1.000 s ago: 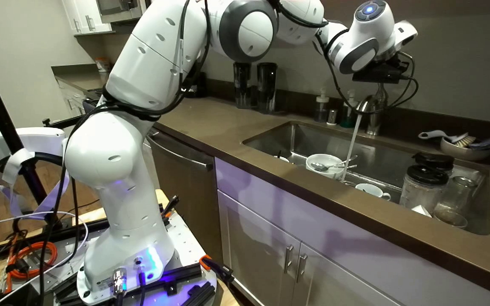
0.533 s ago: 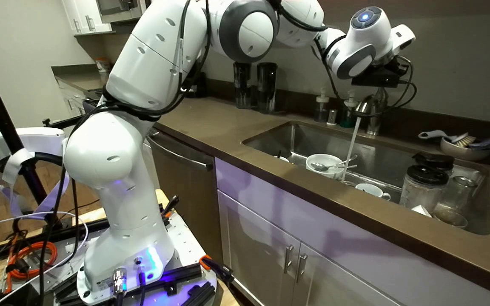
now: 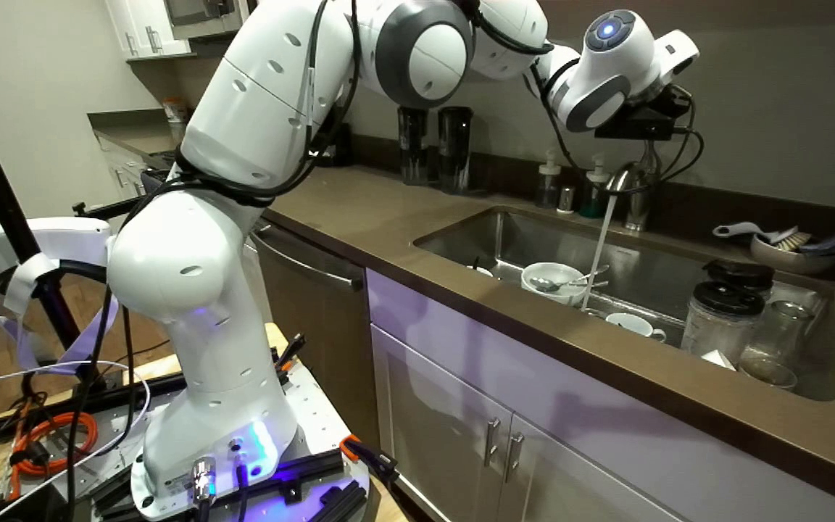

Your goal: Close the faucet

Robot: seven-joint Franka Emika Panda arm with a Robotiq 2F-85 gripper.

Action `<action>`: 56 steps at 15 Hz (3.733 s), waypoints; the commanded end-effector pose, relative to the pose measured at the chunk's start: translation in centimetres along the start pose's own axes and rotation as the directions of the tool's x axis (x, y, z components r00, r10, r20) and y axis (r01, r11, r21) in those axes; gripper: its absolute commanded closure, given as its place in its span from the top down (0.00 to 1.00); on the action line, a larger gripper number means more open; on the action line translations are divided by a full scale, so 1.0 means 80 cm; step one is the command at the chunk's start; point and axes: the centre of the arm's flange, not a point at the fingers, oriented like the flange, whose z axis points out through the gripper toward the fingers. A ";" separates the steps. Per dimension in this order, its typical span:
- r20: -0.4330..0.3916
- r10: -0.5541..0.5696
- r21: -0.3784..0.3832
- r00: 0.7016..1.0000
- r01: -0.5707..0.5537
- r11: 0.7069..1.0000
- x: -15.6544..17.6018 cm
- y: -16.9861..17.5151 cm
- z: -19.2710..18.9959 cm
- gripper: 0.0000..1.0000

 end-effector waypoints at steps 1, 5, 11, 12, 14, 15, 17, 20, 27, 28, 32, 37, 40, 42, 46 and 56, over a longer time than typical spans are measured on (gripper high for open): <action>0.036 -0.016 0.059 0.999 0.014 0.998 -0.003 0.005 -0.007 0.01; 0.080 -0.017 0.071 0.997 0.011 0.997 -0.005 0.009 -0.006 0.01; 0.106 -0.026 0.081 0.994 0.017 0.997 -0.015 0.015 -0.012 0.01; 0.108 -0.027 0.082 0.994 0.018 0.996 -0.016 0.016 -0.012 0.01; 0.080 -0.022 0.064 0.997 0.017 0.998 -0.018 0.019 -0.013 0.01; 0.052 -0.016 0.051 0.998 0.013 0.999 -0.018 0.020 -0.013 0.01; 0.022 -0.012 0.045 1.000 0.011 0.999 -0.015 0.019 -0.014 0.02; -0.005 -0.016 0.045 1.000 0.016 0.999 -0.009 0.014 -0.016 0.03; 0.063 -0.056 0.099 0.996 0.050 0.994 -0.013 0.008 -0.020 0.01; 0.067 -0.064 0.097 0.996 0.057 0.994 -0.014 0.009 -0.020 0.02; 0.081 -0.077 0.094 0.994 0.069 0.993 -0.017 0.009 -0.025 0.01; 0.086 -0.083 0.100 0.993 0.075 0.992 -0.029 0.009 -0.031 0.01; 0.097 -0.089 0.105 0.991 0.079 0.991 -0.033 0.009 -0.035 0.01; 0.110 -0.094 0.114 0.989 0.081 0.990 -0.035 0.010 -0.036 0.01; 0.131 -0.102 0.108 0.986 0.088 0.990 -0.038 0.010 -0.037 0.01; 0.081 -0.100 0.084 0.992 0.093 0.992 -0.035 0.006 -0.035 0.01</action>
